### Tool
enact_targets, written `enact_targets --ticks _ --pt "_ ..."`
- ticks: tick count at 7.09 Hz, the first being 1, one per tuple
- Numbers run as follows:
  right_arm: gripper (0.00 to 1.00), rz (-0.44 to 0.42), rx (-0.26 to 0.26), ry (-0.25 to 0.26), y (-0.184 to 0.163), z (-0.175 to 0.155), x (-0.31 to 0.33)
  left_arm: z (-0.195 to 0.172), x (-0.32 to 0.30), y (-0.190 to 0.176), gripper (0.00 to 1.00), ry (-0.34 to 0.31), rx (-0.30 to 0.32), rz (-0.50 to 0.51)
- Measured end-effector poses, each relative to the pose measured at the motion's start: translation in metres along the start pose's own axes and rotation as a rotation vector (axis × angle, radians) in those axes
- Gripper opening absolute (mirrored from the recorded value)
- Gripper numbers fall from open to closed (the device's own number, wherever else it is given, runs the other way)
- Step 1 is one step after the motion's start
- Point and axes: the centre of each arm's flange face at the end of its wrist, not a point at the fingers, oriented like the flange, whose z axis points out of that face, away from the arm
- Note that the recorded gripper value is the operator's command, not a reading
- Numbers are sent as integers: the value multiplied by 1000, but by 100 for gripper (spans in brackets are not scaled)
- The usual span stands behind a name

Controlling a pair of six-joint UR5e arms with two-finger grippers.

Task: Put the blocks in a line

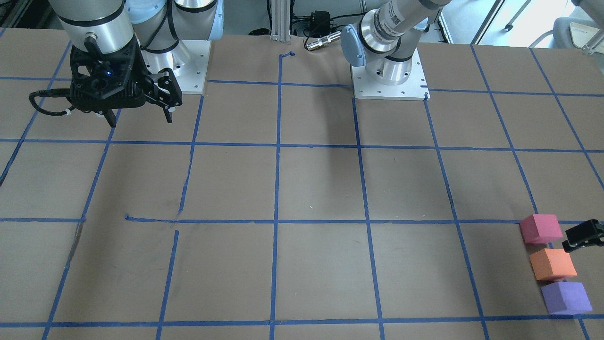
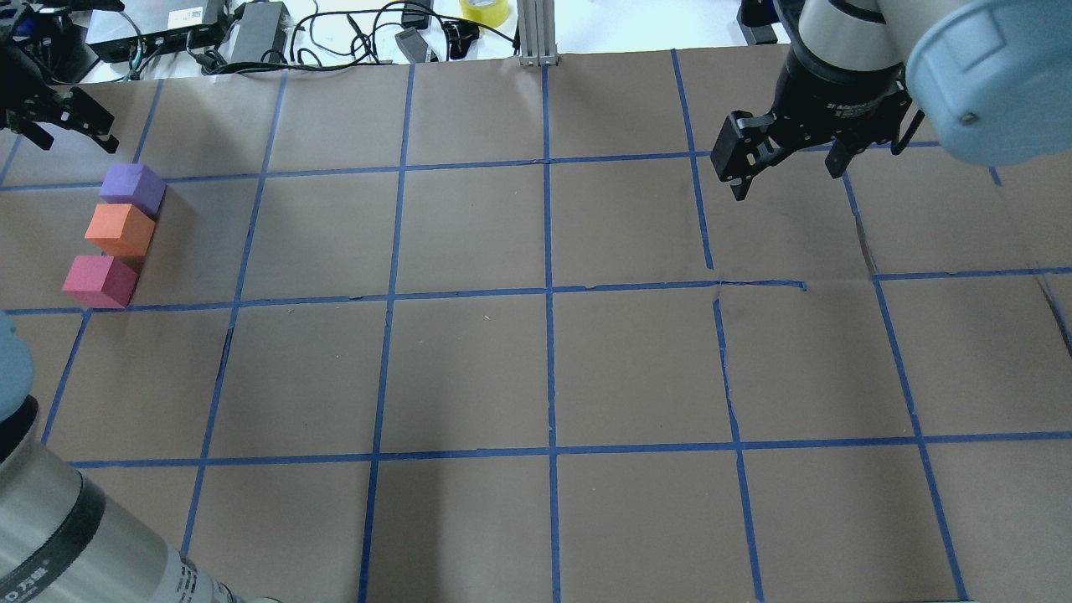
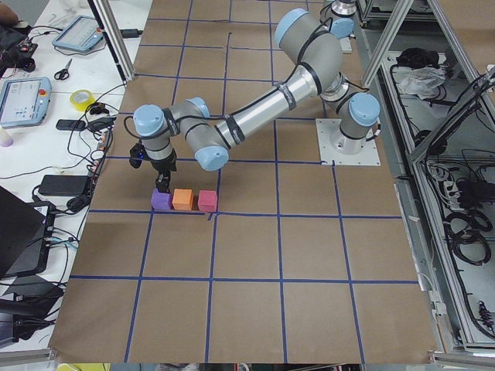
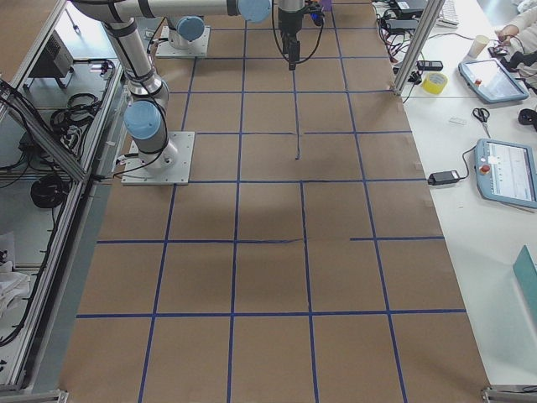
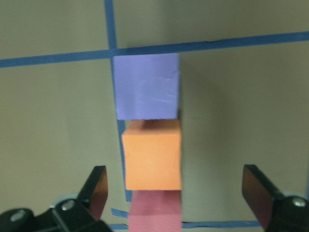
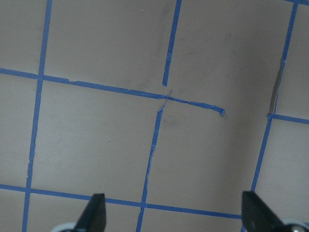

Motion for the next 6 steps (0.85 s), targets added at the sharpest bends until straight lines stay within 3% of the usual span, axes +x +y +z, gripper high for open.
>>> enact_targets --ticks 3,5,6 --pt "100 0 -1 0 0 0 0 -141 84 74 100 33 -21 -24" --pt "100 0 -1 1 0 0 0 -158 168 87 100 40 -5 58" --pt "100 0 0 1 0 0 0 -153 214 84 100 33 20 45"
